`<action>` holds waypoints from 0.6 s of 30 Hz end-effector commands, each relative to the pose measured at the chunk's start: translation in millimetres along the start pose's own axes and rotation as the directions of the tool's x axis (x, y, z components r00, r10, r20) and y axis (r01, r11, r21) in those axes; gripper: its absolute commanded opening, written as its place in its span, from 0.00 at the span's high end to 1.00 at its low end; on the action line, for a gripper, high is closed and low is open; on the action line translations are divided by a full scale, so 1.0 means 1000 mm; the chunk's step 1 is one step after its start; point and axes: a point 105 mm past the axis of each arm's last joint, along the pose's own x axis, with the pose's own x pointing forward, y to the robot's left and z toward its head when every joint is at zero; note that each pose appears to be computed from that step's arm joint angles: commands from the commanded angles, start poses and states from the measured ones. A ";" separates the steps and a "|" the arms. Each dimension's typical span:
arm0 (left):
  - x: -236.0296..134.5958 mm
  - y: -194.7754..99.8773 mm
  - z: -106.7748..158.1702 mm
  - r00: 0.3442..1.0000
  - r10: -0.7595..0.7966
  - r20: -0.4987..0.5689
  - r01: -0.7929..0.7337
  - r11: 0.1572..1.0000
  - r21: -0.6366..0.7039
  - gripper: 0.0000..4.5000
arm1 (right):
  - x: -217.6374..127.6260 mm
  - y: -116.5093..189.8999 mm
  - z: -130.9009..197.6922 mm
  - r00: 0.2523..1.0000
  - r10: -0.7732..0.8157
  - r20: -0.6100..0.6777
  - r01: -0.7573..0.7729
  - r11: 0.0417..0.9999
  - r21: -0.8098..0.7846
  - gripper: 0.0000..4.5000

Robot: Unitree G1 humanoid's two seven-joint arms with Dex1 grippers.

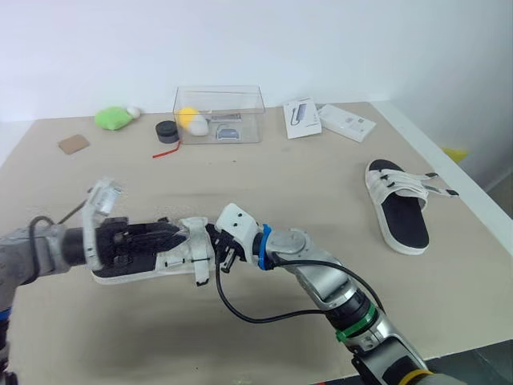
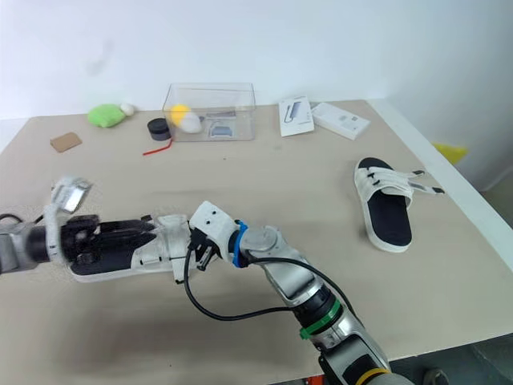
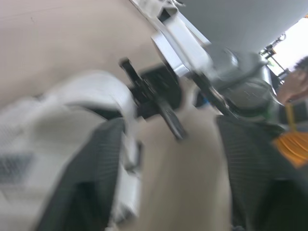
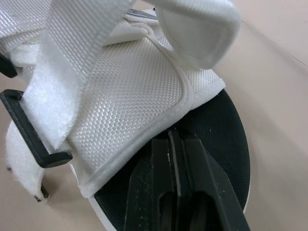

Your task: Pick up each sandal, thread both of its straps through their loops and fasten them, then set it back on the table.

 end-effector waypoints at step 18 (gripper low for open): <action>0.050 0.014 -0.084 0.983 0.161 -0.089 -0.152 0.983 0.104 0.01 | -0.001 0.000 -0.032 0.993 0.009 -0.118 -0.004 0.999 0.043 1.00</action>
